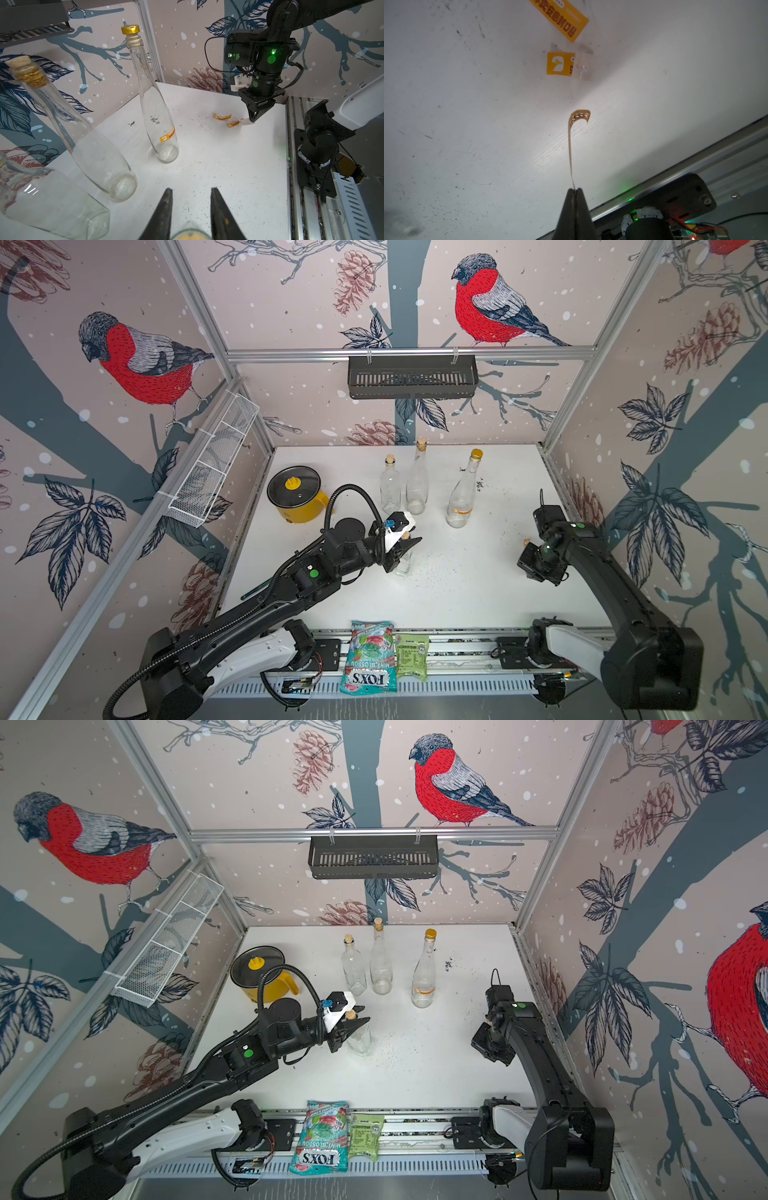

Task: Remove the label from the bottle
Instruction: Place the label at the center of the board.

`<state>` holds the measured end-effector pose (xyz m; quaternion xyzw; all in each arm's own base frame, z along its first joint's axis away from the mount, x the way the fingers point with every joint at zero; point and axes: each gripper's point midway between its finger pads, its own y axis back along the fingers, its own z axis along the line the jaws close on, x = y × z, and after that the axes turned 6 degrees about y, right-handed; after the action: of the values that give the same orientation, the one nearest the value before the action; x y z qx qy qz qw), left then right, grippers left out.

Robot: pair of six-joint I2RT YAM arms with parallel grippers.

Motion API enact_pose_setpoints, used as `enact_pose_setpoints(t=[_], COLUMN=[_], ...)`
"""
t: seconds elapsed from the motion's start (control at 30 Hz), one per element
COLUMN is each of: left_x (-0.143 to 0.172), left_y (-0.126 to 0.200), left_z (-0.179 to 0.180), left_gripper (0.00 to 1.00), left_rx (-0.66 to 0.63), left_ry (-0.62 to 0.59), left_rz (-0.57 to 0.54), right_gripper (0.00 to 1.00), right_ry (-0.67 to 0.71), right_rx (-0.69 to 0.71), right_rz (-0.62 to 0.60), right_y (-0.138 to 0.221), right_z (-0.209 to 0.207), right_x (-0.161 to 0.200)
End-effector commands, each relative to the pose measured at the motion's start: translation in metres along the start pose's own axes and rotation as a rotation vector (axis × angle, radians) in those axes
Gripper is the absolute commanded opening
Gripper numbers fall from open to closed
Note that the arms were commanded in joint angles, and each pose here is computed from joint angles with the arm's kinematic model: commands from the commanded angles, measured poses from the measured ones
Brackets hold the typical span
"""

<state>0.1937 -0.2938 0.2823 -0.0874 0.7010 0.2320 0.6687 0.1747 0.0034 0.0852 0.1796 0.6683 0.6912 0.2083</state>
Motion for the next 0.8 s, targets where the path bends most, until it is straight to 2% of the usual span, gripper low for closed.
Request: enact_pose_setpoints(t=[0.0, 0.13, 0.43, 0.63, 0.7, 0.77], left_x=[-0.029, -0.029, -0.030, -0.028, -0.028, -0.027], left_y=[0.005, 0.006, 0.008, 0.006, 0.005, 0.005], left_z=[0.000, 0.000, 0.002, 0.001, 0.001, 0.002], left_gripper=[0.00, 0.00, 0.00, 0.00, 0.00, 0.00], left_rx=[-0.007, -0.007, -0.018, -0.014, -0.015, -0.016], left_ry=[-0.042, -0.045, -0.055, -0.059, -0.060, -0.061], left_rz=[-0.118, -0.120, -0.130, -0.122, -0.120, -0.118], right_gripper=[0.01, 0.00, 0.00, 0.01, 0.03, 0.09], right_ry=[-0.016, -0.015, 0.012, 0.027, 0.032, 0.032], right_rx=[0.075, 0.059, 0.010, -0.021, -0.018, -0.008], right_rz=[0.049, 0.100, 0.070, 0.051, 0.049, 0.047], right_y=[-0.003, -0.022, -0.053, -0.061, -0.063, -0.065], right_z=[-0.014, -0.003, 0.014, 0.023, 0.023, 0.021], right_x=[0.009, 0.002, -0.021, -0.031, -0.032, -0.033])
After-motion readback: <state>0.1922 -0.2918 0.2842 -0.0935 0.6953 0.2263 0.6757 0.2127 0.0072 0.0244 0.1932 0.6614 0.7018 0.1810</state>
